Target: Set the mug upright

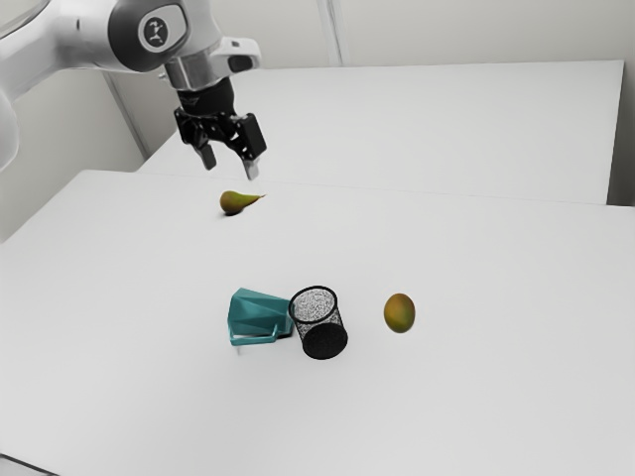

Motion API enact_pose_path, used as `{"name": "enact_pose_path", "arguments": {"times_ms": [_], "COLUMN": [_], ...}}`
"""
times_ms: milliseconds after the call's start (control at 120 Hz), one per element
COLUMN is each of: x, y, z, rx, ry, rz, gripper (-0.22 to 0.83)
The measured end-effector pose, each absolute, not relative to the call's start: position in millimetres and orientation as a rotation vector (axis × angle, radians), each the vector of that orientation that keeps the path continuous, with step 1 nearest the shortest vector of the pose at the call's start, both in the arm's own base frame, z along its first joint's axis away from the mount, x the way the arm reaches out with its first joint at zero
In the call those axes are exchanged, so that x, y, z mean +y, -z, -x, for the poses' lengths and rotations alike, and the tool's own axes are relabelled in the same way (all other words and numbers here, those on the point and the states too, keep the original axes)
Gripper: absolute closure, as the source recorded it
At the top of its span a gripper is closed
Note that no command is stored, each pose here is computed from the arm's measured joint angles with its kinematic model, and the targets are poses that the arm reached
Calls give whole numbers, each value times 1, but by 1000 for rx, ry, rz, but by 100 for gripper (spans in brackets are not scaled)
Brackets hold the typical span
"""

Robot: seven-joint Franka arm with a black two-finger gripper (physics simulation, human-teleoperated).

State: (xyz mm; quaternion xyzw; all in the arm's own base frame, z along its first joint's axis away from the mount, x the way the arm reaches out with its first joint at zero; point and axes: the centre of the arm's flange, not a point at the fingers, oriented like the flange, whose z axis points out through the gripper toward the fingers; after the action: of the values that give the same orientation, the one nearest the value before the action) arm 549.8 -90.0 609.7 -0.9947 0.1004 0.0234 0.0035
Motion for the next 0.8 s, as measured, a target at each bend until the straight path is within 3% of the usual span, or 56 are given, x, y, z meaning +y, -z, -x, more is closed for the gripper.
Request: {"name": "enact_pose_path", "arguments": {"times_ms": [317,542,800], "x": [-35,-4,-7], "y": [-604,-553,-485], "z": [-553,-535,-514], "rx": [158,15,106], "ry": [-56,-176,-192], "rz": [3142,3306,3496], "gripper": [0,0,0]}}
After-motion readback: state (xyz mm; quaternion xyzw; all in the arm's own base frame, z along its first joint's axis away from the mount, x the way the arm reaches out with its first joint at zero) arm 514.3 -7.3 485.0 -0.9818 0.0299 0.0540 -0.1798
